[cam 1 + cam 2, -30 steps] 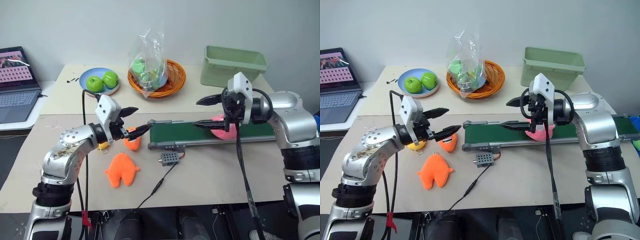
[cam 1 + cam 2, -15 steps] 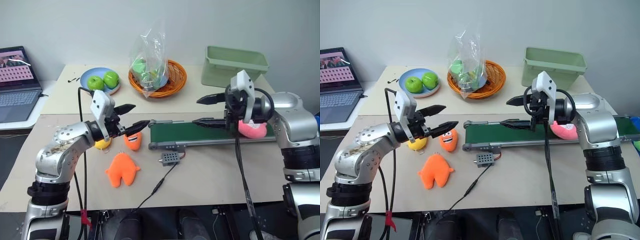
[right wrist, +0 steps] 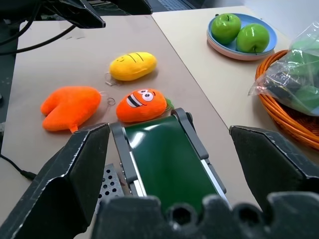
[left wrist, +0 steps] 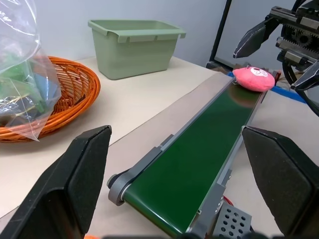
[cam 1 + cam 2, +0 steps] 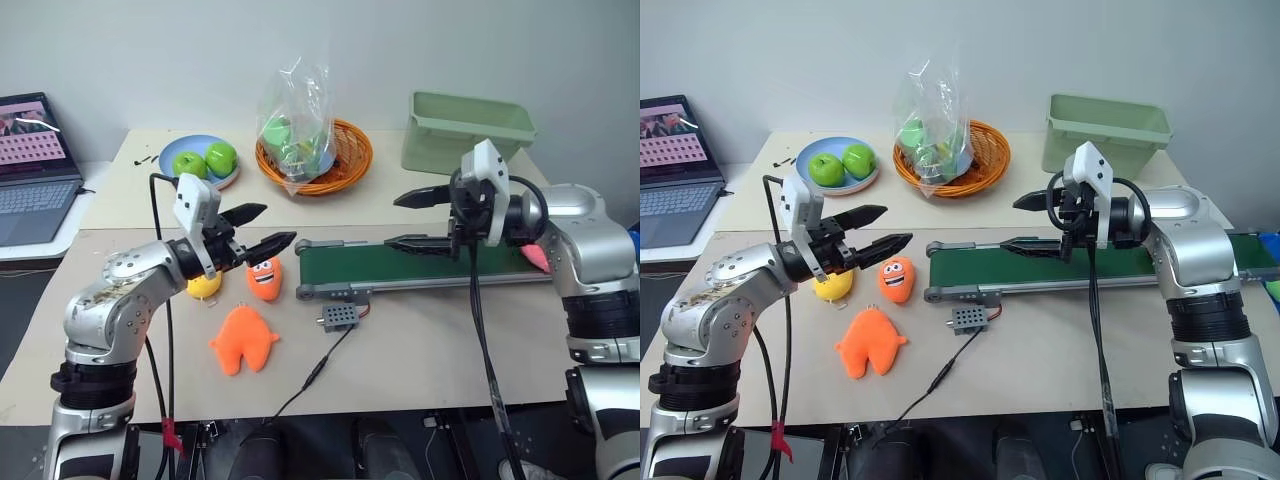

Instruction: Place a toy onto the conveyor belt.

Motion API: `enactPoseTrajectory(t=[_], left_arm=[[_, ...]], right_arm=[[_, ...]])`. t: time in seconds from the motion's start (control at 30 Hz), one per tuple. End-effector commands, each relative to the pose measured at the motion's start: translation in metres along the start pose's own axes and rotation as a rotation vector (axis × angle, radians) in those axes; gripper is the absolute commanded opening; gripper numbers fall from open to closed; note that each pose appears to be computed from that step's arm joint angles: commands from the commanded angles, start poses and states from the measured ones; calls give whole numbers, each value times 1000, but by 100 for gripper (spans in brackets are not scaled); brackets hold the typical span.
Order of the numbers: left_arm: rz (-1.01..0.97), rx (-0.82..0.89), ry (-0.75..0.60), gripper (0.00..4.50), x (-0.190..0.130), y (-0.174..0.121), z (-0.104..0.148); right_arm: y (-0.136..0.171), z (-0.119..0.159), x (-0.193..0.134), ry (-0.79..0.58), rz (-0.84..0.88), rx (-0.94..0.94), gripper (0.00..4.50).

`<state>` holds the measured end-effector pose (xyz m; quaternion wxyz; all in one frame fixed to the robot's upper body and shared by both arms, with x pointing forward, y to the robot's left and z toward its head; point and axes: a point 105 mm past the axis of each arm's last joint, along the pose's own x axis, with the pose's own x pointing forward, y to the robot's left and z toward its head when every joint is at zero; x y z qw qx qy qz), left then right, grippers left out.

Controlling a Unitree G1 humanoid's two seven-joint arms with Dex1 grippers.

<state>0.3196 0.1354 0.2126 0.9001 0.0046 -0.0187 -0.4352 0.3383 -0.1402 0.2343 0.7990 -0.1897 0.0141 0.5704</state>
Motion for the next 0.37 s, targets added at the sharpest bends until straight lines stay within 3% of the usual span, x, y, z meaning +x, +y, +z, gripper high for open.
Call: enactPoseTrajectory(t=[0.03,0.37], left_arm=[[-10,37,-49,446,-2,-5,17],[-36,28,-57,446,-2,-8,17]], right_arm=[[-3,13,-8,-48,-34,-44,450],[-1,10,-8,-53,-42,-39,450]])
